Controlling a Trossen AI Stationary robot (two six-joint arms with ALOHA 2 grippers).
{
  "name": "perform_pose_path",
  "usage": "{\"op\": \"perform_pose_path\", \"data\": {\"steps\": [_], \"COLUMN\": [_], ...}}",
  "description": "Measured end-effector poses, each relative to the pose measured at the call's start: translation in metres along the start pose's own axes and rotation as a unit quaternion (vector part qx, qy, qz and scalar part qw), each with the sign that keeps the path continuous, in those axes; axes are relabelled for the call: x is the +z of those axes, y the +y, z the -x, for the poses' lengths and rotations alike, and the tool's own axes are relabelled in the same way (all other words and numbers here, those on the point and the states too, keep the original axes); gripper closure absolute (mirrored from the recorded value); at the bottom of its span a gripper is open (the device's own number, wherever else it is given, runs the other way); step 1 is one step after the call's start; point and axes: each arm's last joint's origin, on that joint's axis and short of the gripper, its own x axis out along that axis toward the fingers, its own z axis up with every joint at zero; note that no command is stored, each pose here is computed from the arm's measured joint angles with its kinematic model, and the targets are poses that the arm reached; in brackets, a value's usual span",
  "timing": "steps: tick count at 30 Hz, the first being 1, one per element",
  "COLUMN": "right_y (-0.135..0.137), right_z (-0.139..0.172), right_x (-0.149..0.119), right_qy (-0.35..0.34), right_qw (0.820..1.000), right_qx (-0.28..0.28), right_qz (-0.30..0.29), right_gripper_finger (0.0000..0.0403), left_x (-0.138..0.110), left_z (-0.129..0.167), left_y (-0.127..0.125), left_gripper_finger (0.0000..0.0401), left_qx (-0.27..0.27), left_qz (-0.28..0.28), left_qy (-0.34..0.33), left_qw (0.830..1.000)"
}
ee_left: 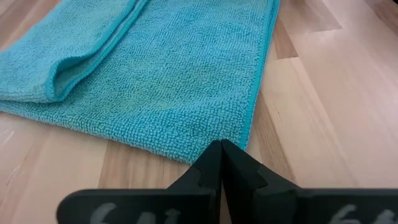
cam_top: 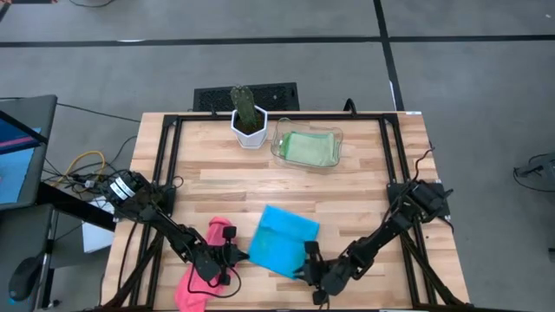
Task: Fold microfiber towels
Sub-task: Fold the blue towel on the table
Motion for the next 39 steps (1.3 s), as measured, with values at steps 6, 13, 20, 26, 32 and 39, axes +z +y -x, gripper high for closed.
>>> {"op": "perform_pose_path", "data": {"steps": [6, 13, 20, 26, 32, 39], "right_y": [0.000, 0.008, 0.008, 0.007, 0.007, 0.007], "right_z": [-0.003, -0.003, -0.002, -0.002, -0.002, -0.003], "right_x": [-0.004, -0.014, -0.017, -0.017, -0.018, -0.018], "right_qy": [0.007, 0.019, 0.032, 0.034, 0.036, 0.037], "right_qw": [1.000, 1.000, 0.999, 0.999, 0.999, 0.999], "right_qx": [-0.001, -0.004, -0.008, -0.008, -0.007, -0.007], "right_qz": [-0.002, -0.005, 0.001, 0.003, 0.002, 0.002], "right_gripper_finger": [0.0332, 0.0332, 0.0332, 0.0332, 0.0332, 0.0332], "left_x": [0.000, 0.000, 0.001, 0.020, 0.040, 0.037], "left_z": [0.000, 0.000, 0.000, 0.002, 0.017, 0.011], "left_y": [0.000, 0.000, 0.000, -0.006, -0.006, -0.007], "left_gripper_finger": [0.0401, 0.0401, 0.0401, 0.0401, 0.0401, 0.0401], "left_qx": [0.001, 0.002, -0.003, -0.006, -0.010, -0.009], "left_qz": [0.000, 0.005, 0.036, 0.020, -0.023, -0.031], "left_qy": [-0.001, -0.001, -0.003, -0.027, -0.031, -0.048], "left_qw": [1.000, 1.000, 0.999, 0.999, 0.999, 0.998]}}
